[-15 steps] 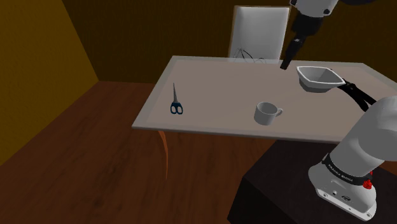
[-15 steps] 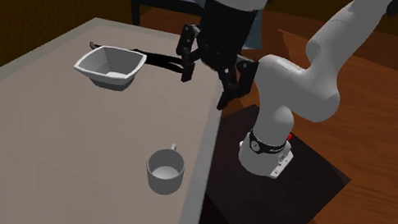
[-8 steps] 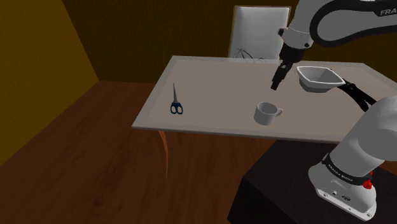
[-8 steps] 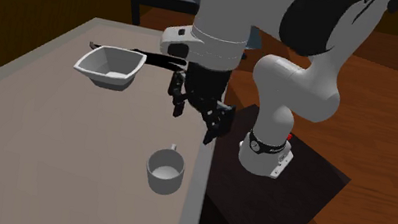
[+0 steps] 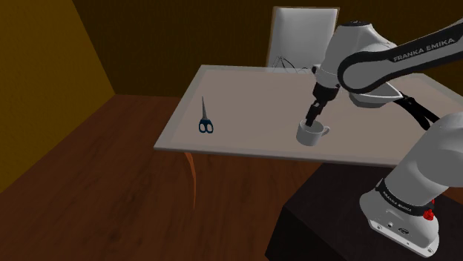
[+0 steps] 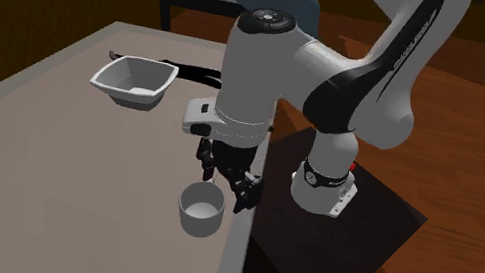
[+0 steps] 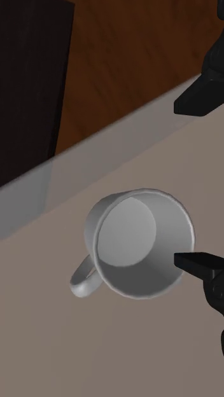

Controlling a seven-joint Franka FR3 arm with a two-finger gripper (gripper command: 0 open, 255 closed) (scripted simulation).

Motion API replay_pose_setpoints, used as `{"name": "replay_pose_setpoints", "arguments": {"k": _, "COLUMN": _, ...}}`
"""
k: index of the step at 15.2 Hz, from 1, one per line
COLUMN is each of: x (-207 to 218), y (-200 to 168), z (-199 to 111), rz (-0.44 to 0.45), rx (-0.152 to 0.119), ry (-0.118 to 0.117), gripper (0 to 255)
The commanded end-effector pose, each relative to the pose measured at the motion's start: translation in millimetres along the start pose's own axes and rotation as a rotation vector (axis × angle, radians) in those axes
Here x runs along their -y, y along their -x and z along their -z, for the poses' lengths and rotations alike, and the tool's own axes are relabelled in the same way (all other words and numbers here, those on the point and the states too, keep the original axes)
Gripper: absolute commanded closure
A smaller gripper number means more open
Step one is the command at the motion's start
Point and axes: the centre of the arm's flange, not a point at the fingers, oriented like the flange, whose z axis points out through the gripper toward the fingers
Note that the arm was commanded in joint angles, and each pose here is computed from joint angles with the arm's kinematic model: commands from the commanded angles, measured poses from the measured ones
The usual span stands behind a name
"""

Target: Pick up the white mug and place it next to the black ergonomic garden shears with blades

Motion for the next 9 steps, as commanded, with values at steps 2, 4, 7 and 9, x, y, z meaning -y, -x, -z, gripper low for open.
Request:
{"name": "replay_pose_setpoints", "arguments": {"k": 2, "x": -1.2, "y": -2.3, "z": -38.6, "rz": -0.007, "rx": 0.007, "ry": -0.004, "gripper": 0}}
{"name": "replay_pose_setpoints", "arguments": {"k": 4, "x": -1.5, "y": -3.1, "z": -60.1, "rz": -0.01, "rx": 0.012, "ry": -0.007, "gripper": 0}}
{"name": "replay_pose_setpoints", "arguments": {"k": 7, "x": -1.4, "y": -2.9, "z": -75.9, "rz": -0.01, "rx": 0.012, "ry": -0.007, "gripper": 0}}
{"name": "replay_pose_setpoints", "arguments": {"k": 9, "x": -1.3, "y": -2.7, "z": -86.5, "rz": -0.01, "rx": 0.012, "ry": -0.007, "gripper": 0}}
